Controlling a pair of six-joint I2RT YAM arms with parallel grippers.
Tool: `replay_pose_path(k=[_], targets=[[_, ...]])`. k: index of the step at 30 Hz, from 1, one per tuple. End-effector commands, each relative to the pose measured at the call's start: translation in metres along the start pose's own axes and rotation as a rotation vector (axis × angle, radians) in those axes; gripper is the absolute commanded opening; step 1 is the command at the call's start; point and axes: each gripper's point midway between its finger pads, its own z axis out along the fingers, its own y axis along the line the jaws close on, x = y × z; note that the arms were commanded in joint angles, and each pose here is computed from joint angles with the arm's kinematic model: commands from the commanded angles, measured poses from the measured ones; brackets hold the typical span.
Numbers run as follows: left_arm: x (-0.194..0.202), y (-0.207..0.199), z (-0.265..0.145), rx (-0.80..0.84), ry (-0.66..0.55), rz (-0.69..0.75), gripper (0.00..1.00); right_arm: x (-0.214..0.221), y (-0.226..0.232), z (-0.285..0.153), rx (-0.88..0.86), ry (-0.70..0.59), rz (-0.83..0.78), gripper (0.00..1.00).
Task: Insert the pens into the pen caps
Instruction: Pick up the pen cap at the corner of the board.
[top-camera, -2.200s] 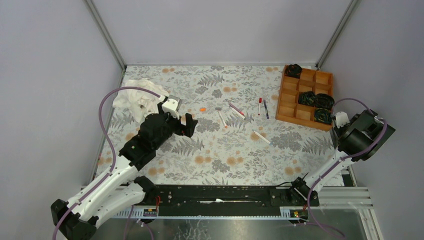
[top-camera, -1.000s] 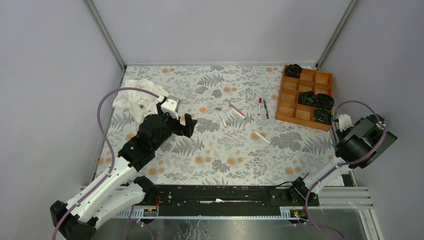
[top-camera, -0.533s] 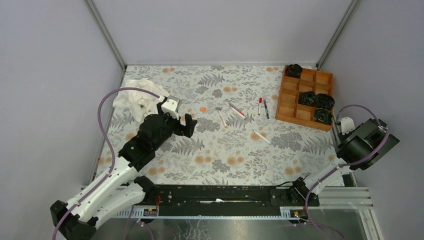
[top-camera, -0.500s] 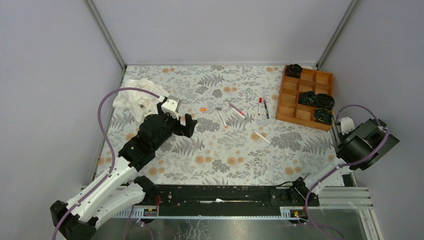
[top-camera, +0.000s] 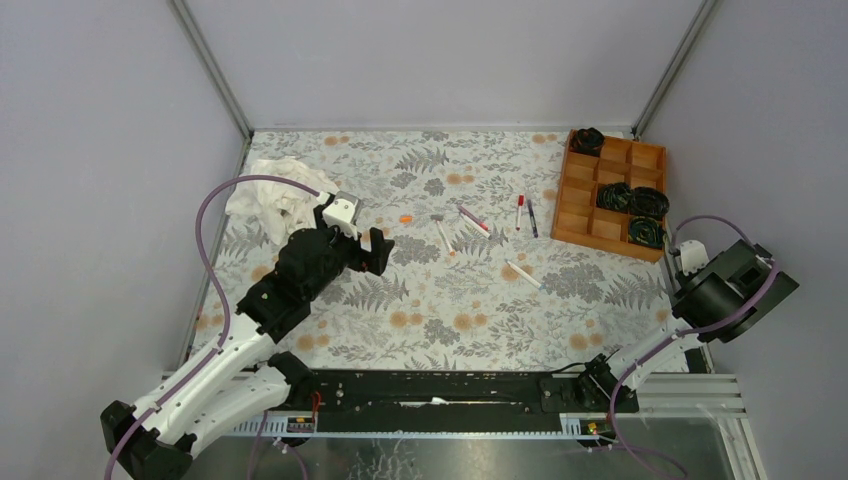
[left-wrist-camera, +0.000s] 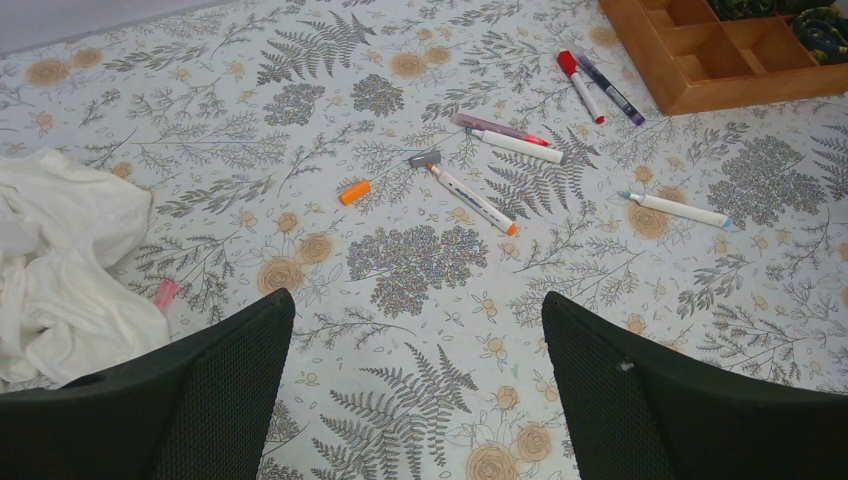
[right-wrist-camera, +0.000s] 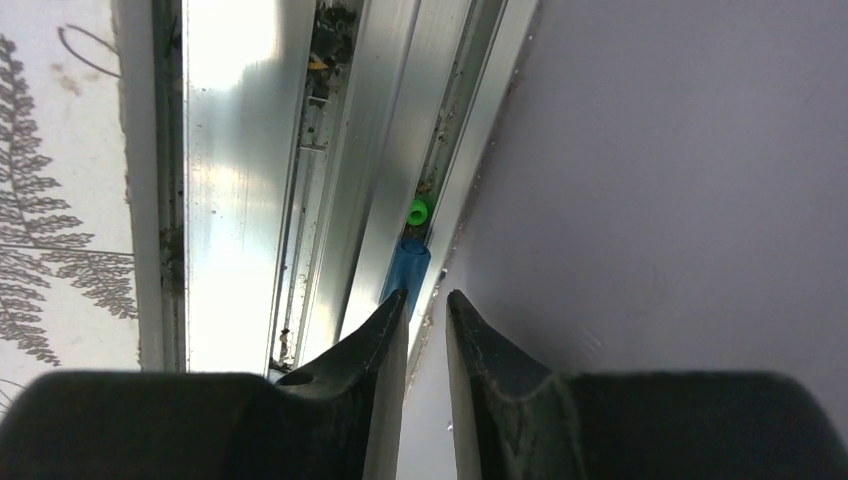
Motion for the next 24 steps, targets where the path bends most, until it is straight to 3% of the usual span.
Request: replay_pose_path(k=[1, 9, 18, 24], targets=[[-0.005, 0.006, -0.001, -0.023, -0.031, 0.011, 0.97, 0.091, 0.050, -0.001, -0.172, 0.100, 0.232, 0.28], [-0.005, 0.005, 0.001, -0.019, -0.028, 0.012, 0.97, 0.079, 0.056, -0.008, -0.224, 0.050, 0.273, 0.30], [-0.006, 0.005, -0.001, -0.019, -0.032, 0.011, 0.97, 0.104, 0.066, 0.024, -0.225, 0.135, 0.272, 0.30], [-0.005, 0.005, 0.001, -0.020, -0.029, 0.012, 0.97, 0.103, 0.082, 0.032, -0.295, 0.125, 0.292, 0.31]])
